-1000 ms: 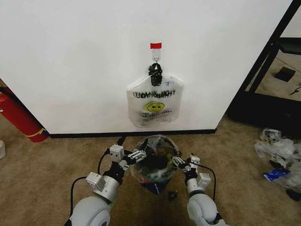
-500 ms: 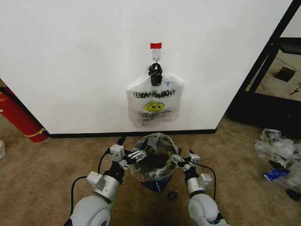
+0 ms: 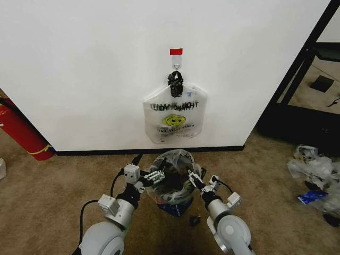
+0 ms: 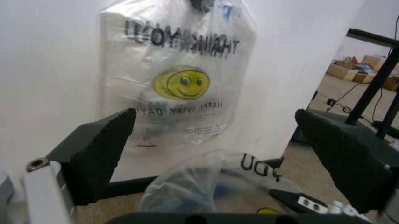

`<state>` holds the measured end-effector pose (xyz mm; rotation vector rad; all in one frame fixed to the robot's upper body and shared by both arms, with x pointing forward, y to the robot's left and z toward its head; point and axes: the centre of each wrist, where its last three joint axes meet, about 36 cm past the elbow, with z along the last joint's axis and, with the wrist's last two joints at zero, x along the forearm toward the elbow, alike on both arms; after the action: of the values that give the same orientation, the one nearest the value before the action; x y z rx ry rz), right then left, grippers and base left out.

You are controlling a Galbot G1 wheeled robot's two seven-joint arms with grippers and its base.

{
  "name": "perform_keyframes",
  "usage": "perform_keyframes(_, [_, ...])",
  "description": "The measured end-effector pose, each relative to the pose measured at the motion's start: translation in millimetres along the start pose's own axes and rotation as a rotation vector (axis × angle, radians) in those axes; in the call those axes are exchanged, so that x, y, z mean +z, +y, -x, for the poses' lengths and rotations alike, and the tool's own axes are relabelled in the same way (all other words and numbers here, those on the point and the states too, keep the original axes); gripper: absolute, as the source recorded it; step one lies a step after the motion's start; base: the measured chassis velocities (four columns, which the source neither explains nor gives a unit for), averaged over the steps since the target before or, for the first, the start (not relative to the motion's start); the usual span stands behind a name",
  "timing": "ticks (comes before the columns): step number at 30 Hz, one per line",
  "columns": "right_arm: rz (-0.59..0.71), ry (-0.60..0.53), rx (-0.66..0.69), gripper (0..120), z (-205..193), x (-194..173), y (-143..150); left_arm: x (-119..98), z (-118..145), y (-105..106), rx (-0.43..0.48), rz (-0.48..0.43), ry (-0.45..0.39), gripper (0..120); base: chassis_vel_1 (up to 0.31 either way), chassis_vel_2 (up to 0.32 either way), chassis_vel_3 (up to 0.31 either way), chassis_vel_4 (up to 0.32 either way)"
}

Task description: Pick up the garbage bag from the wall and place it over the trash bin.

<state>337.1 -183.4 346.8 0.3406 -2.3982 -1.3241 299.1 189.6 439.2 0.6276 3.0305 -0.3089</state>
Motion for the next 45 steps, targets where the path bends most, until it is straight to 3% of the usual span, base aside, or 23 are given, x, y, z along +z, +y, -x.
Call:
perform_keyframes(13, [-0.114,-0.055,0.064,100,-24.1,-3.7,-13.3,2.5,0.2,-3.5,0.008,-0.003,0.003,100,0.0,0.0,0.0,0.0])
perform_keyframes(20, [-0.464,-0.266,0.019,100,-72.3,3.3,-22.5,4.0,-0.9,-4.7,0.002,0.007,-0.013,100,0.0,0.0,0.0,0.0])
perform_keyframes(23, [-0.546,-0.329,0.003,100,-82.0,3.6,-24.5,7.8,0.1,-2.9,-0.007,0.023,-0.028,100,0.0,0.0,0.0,0.0])
perform_keyframes(27, [-0.75,-0.523,0.086,100,-111.0,-3.9,-23.7,22.3,-1.0,-1.0,-0.056,0.036,-0.095,100,0.0,0.0,0.0,0.0])
perform_keyframes(29, [-0.784,-0.564,0.111,100,-116.8,-5.5,-24.7,24.6,-2.4,-1.3,-0.067,0.032,-0.106,100,0.0,0.0,0.0,0.0])
perform_keyframes(31, [-0.862,-0.653,0.17,100,-134.8,-11.1,-28.3,35.0,-8.4,0.5,-0.104,0.057,-0.145,100,0.0,0.0,0.0,0.0])
perform_keyframes(38, [-0.951,-0.778,0.234,100,-171.3,-21.2,-26.4,65.4,-33.6,19.3,-0.209,0.233,-0.268,100,0.0,0.0,0.0,0.0])
perform_keyframes(41, [-0.989,-0.776,0.217,100,-175.2,-19.8,-22.7,70.4,-59.8,17.2,-0.264,0.239,-0.266,100,0.0,0.0,0.0,0.0])
perform_keyframes(45, [-1.009,-0.766,0.198,100,-175.3,-14.4,-17.7,69.8,-74.9,14.0,-0.295,0.239,-0.273,100,0.0,0.0,0.0,0.0])
